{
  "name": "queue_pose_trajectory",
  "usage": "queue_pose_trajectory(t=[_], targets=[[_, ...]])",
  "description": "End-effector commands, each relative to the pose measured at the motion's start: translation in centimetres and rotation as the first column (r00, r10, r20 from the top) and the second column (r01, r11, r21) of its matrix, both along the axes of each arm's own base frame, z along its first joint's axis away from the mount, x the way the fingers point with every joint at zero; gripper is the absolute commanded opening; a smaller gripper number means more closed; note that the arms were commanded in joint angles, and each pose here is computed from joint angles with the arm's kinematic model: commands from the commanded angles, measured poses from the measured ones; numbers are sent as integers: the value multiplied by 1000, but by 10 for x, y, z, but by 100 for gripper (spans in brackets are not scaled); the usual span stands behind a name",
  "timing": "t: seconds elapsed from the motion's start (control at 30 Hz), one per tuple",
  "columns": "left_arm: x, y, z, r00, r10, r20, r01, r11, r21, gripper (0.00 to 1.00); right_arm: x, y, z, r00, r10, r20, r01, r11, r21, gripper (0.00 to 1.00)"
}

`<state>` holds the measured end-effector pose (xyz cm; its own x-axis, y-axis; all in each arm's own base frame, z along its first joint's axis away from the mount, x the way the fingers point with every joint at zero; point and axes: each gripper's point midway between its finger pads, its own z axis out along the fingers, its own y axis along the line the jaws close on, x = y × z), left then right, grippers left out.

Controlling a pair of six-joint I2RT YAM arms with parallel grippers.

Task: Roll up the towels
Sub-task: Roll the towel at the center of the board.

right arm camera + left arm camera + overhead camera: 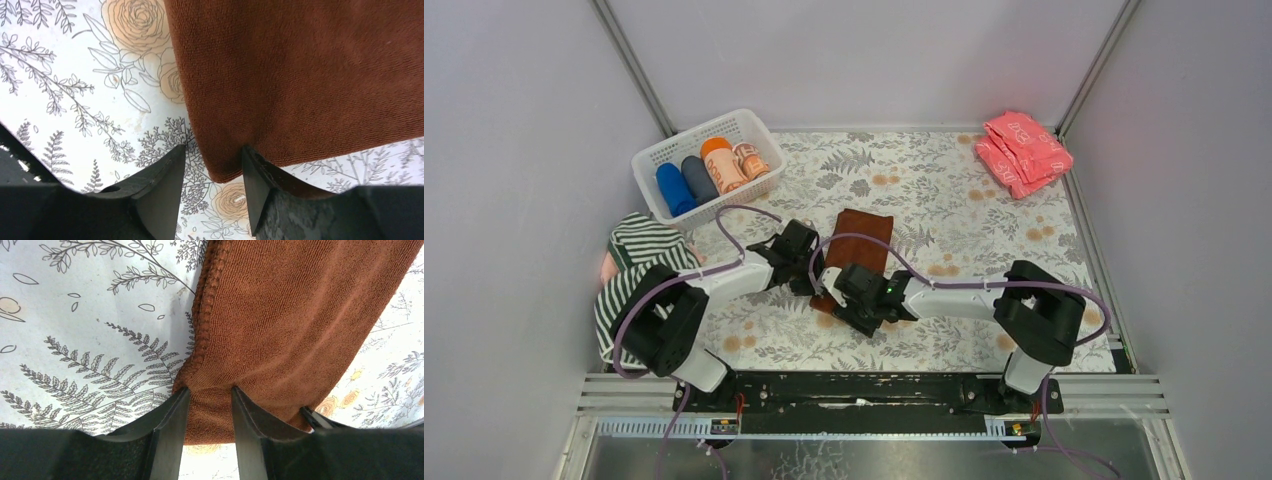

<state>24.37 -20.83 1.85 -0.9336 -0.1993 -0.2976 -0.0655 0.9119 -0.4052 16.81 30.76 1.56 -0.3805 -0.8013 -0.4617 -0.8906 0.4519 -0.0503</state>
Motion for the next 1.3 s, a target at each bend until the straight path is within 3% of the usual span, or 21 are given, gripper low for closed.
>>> queue_pose_trajectory(t=[0.0,0.13,0.3,0.53,0.73,0.87,1.0,1.27], targets=[[1,30,-30,1000,25,-18,-22,990,136,38,-3,-7,-13,999,44,31,-40,992,-119,51],[-2,33,-32,999,36,-34,-31,990,134,37,-12,-10,-27,997,77,25,-71,980,-186,47],[-6,38,-24,997,68,-34,-64,992,105,40,-17,-12,-43,997,78,10,-73,968,-240,28],[2,60,4,980,199,14,-199,979,39,52,-26,16,-30,996,79,-40,-83,991,-104,4],[-8,80,30,949,311,51,-312,950,-7,66,-32,44,-10,986,42,-161,-26,995,101,1],[-17,71,41,950,310,38,-306,948,-85,69,-35,57,2,964,46,-262,15,974,225,1],[-27,56,36,956,292,-24,-293,946,-138,69,-33,56,5,959,42,-279,30,968,250,2],[-40,54,19,941,329,-85,-336,936,-103,70,-31,55,3,953,1,-302,82,962,261,2]])
